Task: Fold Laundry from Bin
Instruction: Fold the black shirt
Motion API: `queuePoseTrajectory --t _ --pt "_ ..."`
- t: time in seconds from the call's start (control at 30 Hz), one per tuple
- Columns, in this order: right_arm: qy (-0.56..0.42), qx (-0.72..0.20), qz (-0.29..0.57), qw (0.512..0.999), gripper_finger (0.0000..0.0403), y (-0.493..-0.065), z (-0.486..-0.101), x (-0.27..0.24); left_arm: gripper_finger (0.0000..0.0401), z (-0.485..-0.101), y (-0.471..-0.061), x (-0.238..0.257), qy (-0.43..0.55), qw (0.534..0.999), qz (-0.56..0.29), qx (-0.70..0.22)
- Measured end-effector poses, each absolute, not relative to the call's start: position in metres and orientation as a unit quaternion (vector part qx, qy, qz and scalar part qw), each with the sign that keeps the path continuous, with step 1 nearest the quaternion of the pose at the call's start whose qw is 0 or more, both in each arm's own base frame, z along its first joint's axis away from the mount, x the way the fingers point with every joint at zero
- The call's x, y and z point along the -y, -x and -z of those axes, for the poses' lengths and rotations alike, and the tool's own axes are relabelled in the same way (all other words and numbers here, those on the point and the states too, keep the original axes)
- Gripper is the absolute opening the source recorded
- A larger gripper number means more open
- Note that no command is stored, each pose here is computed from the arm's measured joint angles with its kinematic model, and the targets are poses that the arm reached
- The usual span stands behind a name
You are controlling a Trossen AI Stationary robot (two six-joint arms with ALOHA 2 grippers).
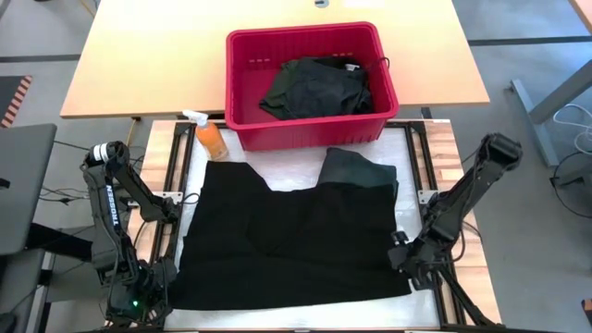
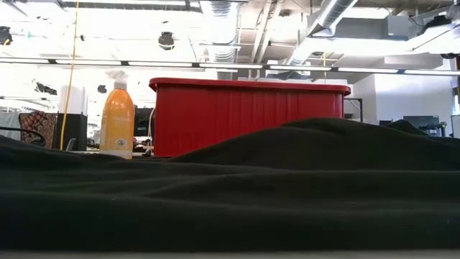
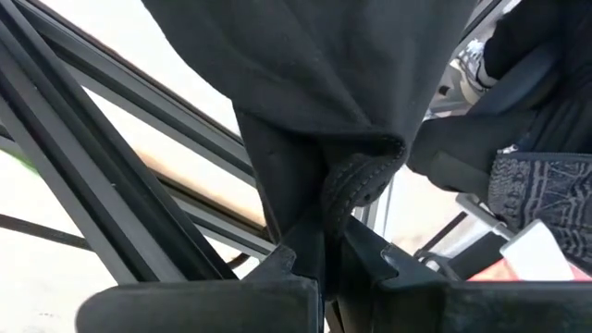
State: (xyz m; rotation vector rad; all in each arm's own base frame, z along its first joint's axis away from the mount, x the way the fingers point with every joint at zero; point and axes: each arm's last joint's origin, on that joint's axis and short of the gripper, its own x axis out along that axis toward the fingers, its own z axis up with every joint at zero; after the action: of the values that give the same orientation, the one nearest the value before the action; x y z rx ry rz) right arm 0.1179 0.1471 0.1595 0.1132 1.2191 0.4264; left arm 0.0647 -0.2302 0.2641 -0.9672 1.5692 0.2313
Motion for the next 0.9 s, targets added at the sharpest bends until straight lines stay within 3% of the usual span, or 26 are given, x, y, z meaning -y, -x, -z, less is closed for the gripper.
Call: queuePoseTrajectory --t 0.2,0.4,0.47,0.67,0.9 --pt "-0.018 -0.571 -0.210 0.793 0.0143 -0.123 -0.154 -0.146 0.0000 -0.264 -0.065 0.230 0.423 0.594 -0.107 -0.676" --pt "-0.064 -0.596 -0.244 0.762 0.0034 -0.122 -0.159 -0.145 0.0000 -0.265 -0.065 0.231 0.429 0.590 -0.105 -0.675" --pt "-0.101 -0.608 -0.245 0.749 0.0016 -0.123 -0.166 -0.145 0.0000 -0.265 -0.065 0.231 0.429 0.590 -0.105 -0.675" --pt "-0.210 -0.651 -0.143 0.715 0.0045 -0.122 -0.182 -0.143 0.0000 -0.265 -0.065 0.231 0.429 0.591 -0.106 -0.675" --pt "-0.186 -0.667 -0.042 0.720 0.0049 -0.125 -0.168 -0.135 0.0000 -0.265 -0.065 0.231 0.435 0.594 -0.107 -0.669"
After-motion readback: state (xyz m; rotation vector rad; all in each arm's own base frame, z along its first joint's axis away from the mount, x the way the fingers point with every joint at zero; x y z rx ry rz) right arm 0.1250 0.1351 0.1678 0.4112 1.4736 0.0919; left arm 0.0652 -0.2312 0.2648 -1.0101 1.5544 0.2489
